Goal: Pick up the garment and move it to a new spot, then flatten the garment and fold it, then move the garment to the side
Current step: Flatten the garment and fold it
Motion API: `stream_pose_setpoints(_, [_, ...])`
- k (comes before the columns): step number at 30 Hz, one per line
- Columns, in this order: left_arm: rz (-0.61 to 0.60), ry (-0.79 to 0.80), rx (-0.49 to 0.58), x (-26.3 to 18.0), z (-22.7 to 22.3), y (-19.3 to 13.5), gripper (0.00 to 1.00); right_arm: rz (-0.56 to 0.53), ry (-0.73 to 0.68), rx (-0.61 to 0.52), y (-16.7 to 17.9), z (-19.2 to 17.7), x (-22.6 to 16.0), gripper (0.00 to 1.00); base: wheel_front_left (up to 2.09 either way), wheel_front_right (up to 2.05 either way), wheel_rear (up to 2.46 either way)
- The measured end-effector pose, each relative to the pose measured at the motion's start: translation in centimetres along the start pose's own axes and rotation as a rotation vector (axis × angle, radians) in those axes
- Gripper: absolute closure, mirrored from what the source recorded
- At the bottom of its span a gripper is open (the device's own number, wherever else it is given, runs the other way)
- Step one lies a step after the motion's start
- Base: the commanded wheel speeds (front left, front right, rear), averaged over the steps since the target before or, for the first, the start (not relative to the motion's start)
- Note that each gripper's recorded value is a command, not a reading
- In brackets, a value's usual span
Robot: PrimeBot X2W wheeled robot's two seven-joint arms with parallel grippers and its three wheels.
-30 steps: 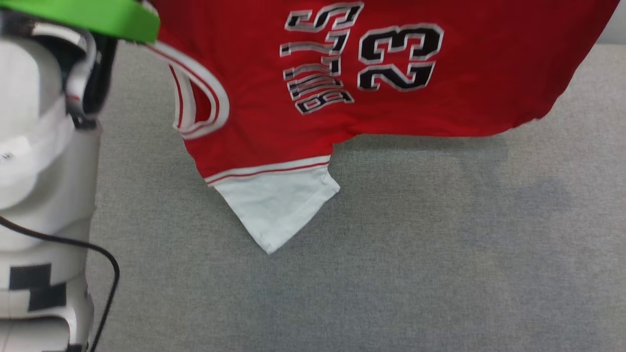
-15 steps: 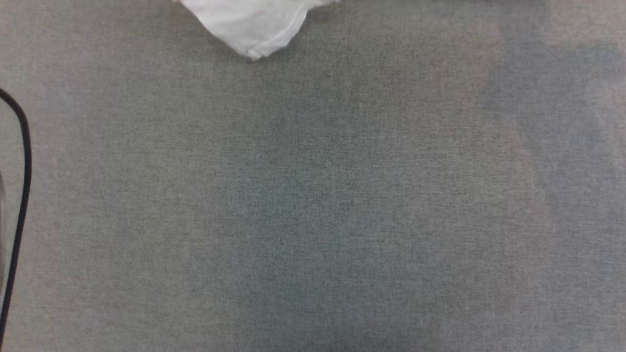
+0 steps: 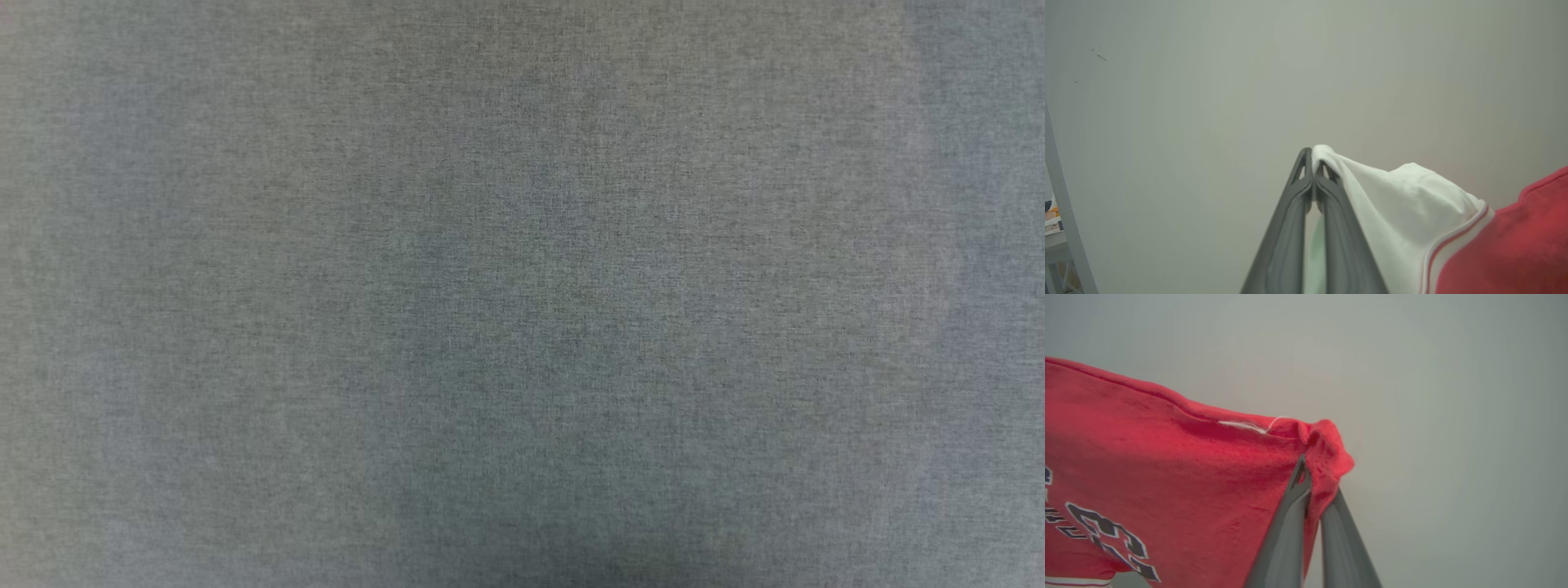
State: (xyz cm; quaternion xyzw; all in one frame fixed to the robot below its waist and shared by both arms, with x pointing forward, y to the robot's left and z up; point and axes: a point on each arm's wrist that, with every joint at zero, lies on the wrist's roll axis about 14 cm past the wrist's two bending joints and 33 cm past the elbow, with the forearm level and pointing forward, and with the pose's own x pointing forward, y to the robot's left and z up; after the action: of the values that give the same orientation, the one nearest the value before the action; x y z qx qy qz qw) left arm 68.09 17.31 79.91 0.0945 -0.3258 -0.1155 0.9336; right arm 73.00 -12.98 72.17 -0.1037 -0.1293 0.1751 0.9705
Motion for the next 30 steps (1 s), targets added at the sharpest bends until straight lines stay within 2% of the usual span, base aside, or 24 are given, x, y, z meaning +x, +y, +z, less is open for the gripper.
stream_pose_setpoints(8, [-0.026, 0.124, -0.024, -2.8, -6.4, -1.1, 1.0, 0.038, 0.077, 0.083, 2.2, -6.0, -0.4, 1.0, 0.0, 0.0, 0.0])
stream_pose_setpoints(16, [-0.014, 0.335, -0.119, -10.9, -13.2, -2.5, 1.0, 0.09, 0.204, 0.215, 6.4, -13.2, -4.5, 1.0, 0.0, 0.0, 0.0])
stream_pose_setpoints(21, [-0.003, 0.388, -0.154, -15.6, -13.7, -3.3, 1.0, 0.149, 0.287, 0.264, 9.5, -16.4, -8.6, 1.0, 0.0, 0.0, 0.0])
stream_pose_setpoints(30, [0.059, 0.55, -0.219, -27.9, -13.1, -5.9, 1.0, 0.208, 0.412, 0.33, 12.9, -19.1, -17.7, 1.0, 0.0, 0.0, 0.0])
